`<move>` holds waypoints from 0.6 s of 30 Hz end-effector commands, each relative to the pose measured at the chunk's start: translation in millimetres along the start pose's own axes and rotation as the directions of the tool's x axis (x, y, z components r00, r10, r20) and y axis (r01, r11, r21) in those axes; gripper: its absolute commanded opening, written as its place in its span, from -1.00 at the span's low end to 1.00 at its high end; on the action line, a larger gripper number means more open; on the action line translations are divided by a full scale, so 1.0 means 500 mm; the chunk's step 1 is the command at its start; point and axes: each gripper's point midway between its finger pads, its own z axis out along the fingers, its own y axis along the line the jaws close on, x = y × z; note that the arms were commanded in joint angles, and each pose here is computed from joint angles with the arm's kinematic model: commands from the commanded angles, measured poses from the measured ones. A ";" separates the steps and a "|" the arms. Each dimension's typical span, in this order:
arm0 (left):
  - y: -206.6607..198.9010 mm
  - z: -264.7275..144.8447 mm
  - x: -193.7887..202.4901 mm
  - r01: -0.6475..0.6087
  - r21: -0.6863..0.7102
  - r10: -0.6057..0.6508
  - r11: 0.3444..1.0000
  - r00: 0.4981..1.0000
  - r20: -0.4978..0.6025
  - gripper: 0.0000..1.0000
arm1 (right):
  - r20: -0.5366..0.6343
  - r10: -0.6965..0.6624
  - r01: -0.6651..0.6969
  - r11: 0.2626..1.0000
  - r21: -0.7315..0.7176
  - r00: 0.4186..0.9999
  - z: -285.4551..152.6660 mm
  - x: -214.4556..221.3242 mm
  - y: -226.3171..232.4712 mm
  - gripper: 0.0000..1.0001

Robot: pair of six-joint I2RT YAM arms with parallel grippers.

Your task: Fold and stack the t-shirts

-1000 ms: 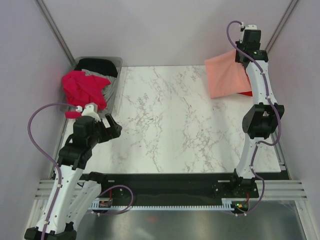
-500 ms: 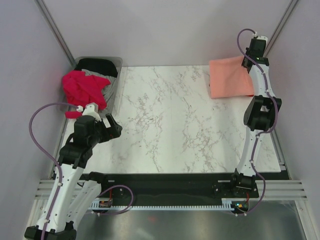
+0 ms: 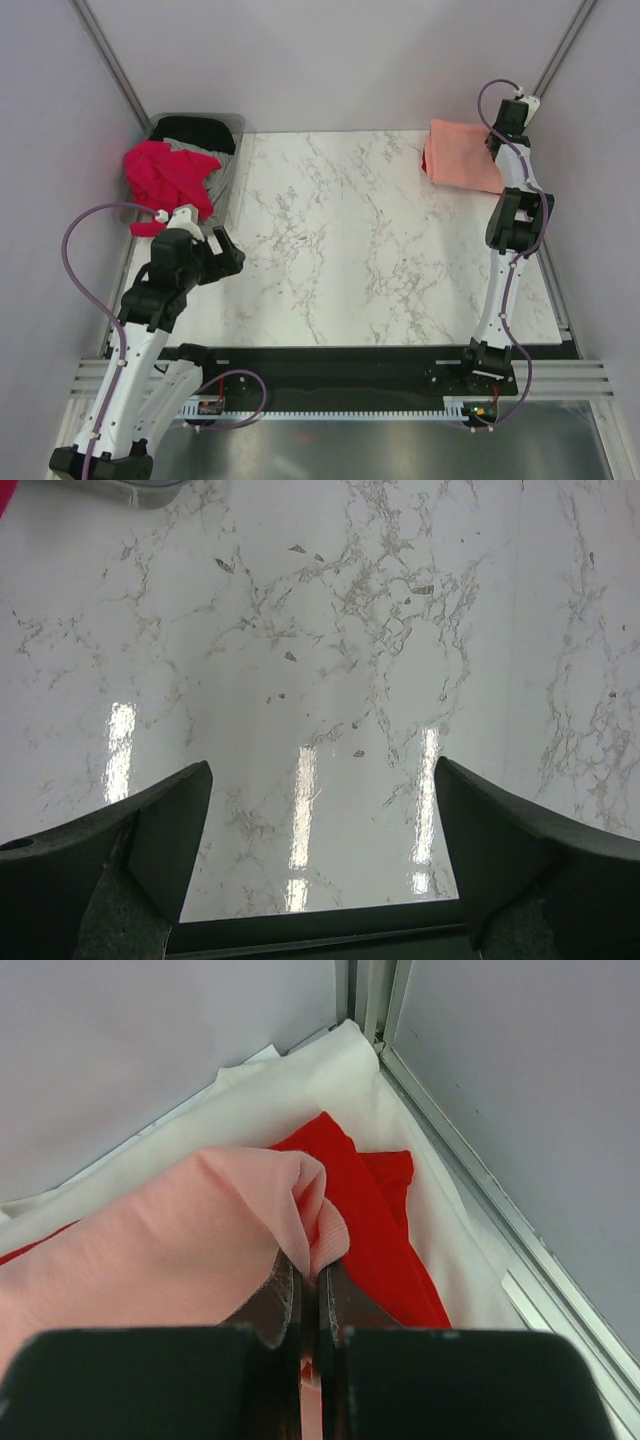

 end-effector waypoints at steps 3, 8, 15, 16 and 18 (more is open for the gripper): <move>-0.010 0.005 -0.014 0.027 0.020 -0.027 0.999 0.999 0.025 0.98 | 0.175 0.097 -0.096 0.995 -0.014 0.980 0.000 -0.117 -0.007 -1.00; -0.010 0.006 -0.014 0.027 0.019 -0.027 0.999 0.999 0.024 0.98 | 0.214 0.170 -0.173 0.985 -0.008 0.962 0.002 -0.127 -0.014 -0.84; -0.010 0.005 -0.014 0.028 0.020 -0.029 0.999 0.999 0.025 0.98 | 0.185 0.282 -0.269 0.959 -0.088 0.942 -0.075 -0.163 -0.001 0.96; -0.010 0.004 -0.015 0.028 0.021 -0.029 0.999 0.999 0.026 0.98 | 0.223 0.305 -0.285 0.952 -0.115 0.926 -0.122 -0.221 -0.001 0.96; -0.011 0.003 -0.016 0.028 0.023 -0.029 0.999 0.999 0.031 0.99 | 0.240 0.325 -0.301 0.944 -0.133 0.915 -0.170 -0.262 -0.004 0.96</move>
